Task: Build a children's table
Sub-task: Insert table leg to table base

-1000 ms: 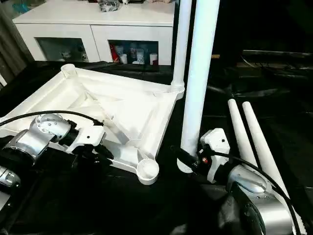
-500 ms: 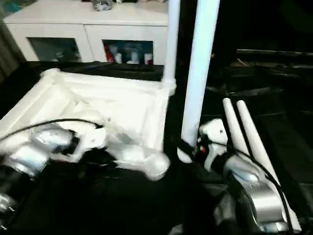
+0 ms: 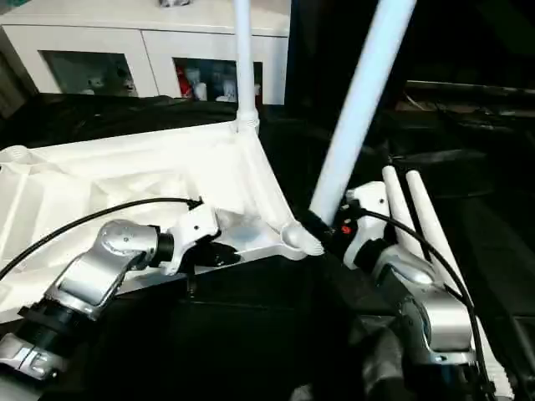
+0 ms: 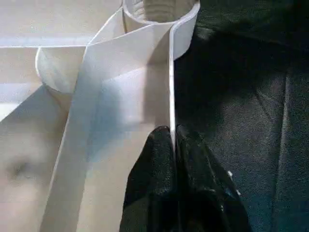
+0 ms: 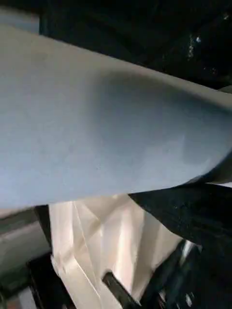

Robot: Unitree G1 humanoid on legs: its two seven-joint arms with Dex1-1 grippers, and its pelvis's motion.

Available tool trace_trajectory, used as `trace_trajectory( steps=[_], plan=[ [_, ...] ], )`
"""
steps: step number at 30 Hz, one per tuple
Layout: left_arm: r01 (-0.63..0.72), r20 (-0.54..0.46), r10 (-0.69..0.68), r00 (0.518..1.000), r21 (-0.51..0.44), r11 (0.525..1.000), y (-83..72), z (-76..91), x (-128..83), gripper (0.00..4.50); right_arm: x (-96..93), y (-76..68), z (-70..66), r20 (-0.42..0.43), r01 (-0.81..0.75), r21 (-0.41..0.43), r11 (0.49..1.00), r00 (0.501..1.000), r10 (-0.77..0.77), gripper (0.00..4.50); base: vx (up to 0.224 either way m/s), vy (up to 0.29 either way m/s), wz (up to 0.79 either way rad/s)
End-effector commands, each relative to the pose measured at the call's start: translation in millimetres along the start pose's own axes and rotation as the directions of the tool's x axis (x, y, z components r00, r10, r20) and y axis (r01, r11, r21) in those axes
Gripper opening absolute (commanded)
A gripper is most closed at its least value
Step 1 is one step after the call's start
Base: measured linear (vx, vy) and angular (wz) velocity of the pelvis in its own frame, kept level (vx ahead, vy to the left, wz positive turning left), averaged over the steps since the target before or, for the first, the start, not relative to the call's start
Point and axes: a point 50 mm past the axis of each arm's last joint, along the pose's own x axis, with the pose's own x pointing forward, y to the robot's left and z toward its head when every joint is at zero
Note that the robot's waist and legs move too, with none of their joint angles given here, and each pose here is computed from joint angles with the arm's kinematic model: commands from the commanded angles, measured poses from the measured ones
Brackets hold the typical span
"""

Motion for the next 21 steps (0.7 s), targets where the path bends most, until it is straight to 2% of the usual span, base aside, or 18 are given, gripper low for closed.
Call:
trace_trajectory(
  steps=[1, 8, 13, 21],
  plan=[
    [0.016, -0.014, -0.016, 1.0, 0.004, 1.0, -2.3, -1.3, 2, 0.01, 5.6, 0.5, 2.6, -0.015, -0.034, -0.014, 0.999, 0.999, 0.034, 1.94, 0.0, 0.0, 0.0],
    [0.032, 0.006, -0.032, 0.999, 0.029, 0.999, -2.5, 1.1, 4, 0.0, 16.5, -8.4, 3.2, -0.048, -0.026, -0.059, 0.998, 0.999, 0.024, 1.94, 0.0, 0.0, 0.0],
    [0.059, 0.019, -0.059, 0.998, 0.017, 0.998, -3.5, 2.0, 4, 0.0, 21.5, -9.9, 2.9, -0.057, -0.043, -0.06, 0.997, 0.998, 0.04, 1.94, 0.0, 0.0, 0.0],
    [0.077, 0.036, -0.077, 0.996, 0.008, 0.997, -0.3, 5.2, 7, 0.0, 29.0, -9.2, -4.9, -0.087, -0.097, -0.028, 0.995, 0.992, 0.094, 1.94, 0.0, 0.0, 0.0]
  ],
)
